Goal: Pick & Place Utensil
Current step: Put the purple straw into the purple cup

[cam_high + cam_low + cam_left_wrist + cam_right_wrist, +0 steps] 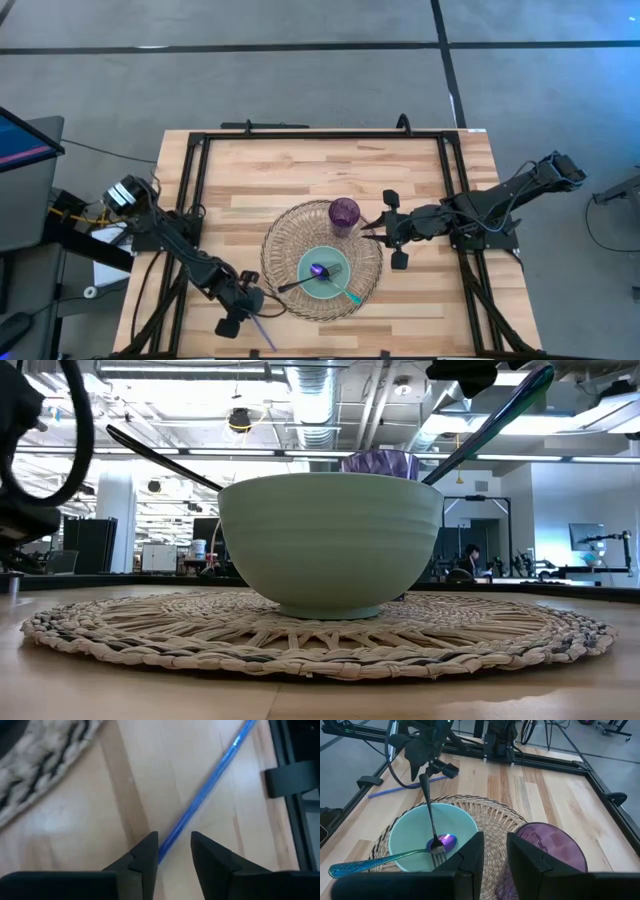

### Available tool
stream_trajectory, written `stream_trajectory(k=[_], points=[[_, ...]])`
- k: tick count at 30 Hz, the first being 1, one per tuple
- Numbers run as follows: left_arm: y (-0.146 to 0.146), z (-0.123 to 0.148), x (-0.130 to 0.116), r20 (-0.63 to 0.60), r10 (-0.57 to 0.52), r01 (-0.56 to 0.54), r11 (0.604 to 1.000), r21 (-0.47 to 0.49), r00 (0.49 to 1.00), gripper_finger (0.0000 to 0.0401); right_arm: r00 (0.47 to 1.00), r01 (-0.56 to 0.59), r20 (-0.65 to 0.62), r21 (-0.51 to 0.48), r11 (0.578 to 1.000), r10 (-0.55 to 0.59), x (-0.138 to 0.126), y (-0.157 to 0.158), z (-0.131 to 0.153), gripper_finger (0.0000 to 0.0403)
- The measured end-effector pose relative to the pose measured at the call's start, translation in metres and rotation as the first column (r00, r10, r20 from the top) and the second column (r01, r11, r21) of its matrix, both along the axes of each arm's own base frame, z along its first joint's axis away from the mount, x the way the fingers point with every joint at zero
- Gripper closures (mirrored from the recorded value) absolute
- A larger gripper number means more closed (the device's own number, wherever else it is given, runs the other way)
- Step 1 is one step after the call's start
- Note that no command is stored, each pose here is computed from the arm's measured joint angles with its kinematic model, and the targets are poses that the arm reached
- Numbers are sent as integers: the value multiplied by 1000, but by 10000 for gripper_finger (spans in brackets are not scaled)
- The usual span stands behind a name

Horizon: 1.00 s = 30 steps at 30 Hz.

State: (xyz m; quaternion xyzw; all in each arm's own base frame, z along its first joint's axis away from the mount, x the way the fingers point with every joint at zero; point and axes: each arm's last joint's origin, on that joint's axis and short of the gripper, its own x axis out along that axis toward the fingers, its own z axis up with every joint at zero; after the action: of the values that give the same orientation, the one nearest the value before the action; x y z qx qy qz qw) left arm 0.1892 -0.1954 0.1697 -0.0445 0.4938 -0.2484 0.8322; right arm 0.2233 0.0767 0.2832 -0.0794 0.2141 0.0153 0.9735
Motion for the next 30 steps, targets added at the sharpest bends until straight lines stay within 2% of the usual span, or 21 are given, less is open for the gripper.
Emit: stream_trajectory(k=[5,8,11,15,19,26,28,30], points=[[-2,-4,2,26,-43,42,999,30,999,266,1000,0,0,0,1000,0,0,0,0,326],[-4,-9,3,19,-43,42,998,44,999,269,1000,0,0,0,1000,0,0,0,0,326],[-5,-10,3,23,-47,46,997,54,999,303,1000,0,0,0,1000,0,0,0,0,326],[-3,-6,2,46,-54,51,997,57,997,382,1000,0,0,0,1000,0,0,0,0,326],[-1,3,-2,78,-50,47,998,39,996,392,1000,-1,0,0,1000,1,0,0,0,326],[0,45,-2,295,3,32,993,-116,956,397,1000,-1,0,0,1000,1,0,0,0,326],[2,59,-2,406,4,51,991,-125,914,397,1000,-1,0,0,1000,1,0,0,0,326],[6,73,-3,536,-22,74,994,-77,844,397,1000,-1,0,0,1000,1,0,0,0,326]])
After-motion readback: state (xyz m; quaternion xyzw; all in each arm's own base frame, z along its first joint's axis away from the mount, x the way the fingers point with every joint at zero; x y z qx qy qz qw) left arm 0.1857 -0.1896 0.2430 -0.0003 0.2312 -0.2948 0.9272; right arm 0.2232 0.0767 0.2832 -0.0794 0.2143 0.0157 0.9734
